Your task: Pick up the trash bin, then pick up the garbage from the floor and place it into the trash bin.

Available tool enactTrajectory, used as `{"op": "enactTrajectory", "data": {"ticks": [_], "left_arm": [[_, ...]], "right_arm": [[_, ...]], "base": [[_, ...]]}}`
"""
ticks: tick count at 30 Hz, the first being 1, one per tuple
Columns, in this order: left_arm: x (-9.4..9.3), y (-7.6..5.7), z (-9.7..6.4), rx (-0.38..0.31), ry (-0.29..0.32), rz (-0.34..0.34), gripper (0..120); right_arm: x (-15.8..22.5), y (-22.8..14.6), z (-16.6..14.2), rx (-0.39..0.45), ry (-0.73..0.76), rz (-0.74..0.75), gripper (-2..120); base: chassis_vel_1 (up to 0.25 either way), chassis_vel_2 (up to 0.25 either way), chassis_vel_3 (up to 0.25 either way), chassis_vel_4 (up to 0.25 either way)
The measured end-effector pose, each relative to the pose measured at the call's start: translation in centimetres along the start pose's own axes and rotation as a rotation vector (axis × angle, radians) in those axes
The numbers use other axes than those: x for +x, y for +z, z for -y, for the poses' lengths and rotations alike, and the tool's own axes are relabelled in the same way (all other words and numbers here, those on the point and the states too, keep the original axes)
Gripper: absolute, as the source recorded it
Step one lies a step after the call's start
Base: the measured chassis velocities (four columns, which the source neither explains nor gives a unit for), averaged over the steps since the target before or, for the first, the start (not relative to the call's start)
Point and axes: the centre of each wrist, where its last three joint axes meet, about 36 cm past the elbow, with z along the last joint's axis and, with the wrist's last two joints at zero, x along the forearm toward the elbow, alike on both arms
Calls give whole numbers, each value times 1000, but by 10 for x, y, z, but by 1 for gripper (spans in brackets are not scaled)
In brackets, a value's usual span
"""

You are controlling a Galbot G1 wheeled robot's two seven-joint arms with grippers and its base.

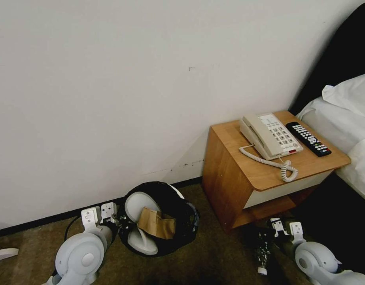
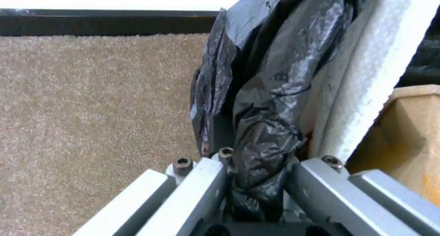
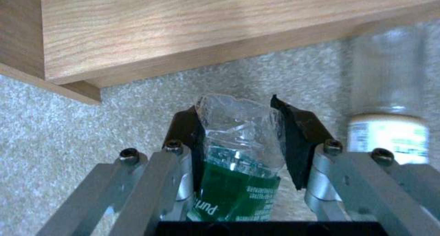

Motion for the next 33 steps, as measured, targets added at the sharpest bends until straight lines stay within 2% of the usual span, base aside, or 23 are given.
{"op": "enactTrajectory", "data": {"ticks": [19, 33], "left_arm": [[-5, -1, 1, -11, 9, -5, 0], [-8, -2, -3, -19, 7, -6, 0]], "right_arm": [[55, -7, 29, 62, 59, 29, 33], [76, -1, 34, 78, 83, 33, 33]], "base": [[0, 0, 0, 0], [0, 0, 0, 0]]}}
